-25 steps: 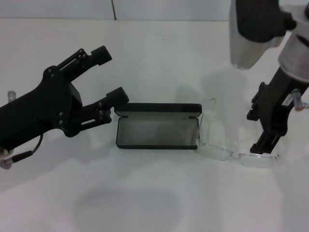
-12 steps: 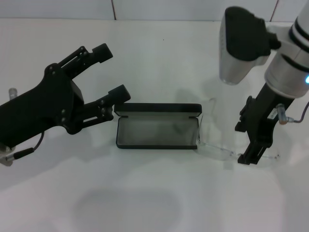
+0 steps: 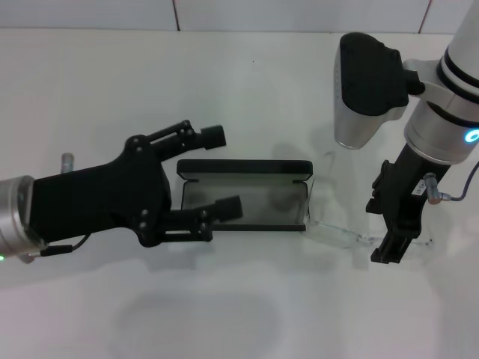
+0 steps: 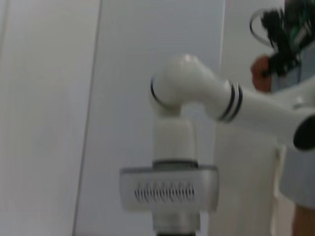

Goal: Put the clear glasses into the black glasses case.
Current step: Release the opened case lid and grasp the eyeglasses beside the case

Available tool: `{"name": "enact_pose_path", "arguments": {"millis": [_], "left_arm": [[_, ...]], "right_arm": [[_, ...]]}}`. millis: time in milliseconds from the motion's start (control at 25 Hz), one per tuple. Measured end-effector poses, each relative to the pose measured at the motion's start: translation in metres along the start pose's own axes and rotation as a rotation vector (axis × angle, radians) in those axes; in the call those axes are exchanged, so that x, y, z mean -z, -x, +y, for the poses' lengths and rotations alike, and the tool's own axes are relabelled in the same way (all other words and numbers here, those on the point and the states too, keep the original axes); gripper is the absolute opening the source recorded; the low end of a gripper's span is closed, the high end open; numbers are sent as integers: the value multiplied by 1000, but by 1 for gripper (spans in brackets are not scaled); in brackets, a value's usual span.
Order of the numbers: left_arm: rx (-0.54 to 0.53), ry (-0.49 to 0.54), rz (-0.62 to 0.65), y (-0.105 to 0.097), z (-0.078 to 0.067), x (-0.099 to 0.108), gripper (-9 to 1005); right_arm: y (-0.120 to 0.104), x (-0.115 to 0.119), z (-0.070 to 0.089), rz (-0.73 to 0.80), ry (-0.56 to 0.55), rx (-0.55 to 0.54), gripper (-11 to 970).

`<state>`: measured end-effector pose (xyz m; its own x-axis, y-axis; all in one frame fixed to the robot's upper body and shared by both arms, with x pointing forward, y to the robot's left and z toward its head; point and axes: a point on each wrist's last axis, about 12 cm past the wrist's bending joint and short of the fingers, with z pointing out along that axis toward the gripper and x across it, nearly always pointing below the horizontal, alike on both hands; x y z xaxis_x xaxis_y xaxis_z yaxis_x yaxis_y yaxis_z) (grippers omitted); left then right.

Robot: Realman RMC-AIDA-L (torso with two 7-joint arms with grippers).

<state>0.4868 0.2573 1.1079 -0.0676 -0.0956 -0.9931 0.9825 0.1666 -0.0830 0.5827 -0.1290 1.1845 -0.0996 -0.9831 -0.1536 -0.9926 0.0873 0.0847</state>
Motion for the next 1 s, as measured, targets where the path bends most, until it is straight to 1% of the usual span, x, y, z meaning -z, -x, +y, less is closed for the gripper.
{"name": "enact_pose_path", "arguments": {"millis": [280,400,760,1000], "left_arm": [[19,-35,156,15,8,-3,895],[31,-43,222,18,12,-5,895],[20,-22,226,19,12,-1,894],[18,-15,219,19,12,0,894]], "right_arm": [[0,-2,0,0,-4,2,807],[0,-2,0,1,-3,2,807],[0,-3,0,1,-3,0,807],[-2,-6,-2,-1,3,-10,734]]}}
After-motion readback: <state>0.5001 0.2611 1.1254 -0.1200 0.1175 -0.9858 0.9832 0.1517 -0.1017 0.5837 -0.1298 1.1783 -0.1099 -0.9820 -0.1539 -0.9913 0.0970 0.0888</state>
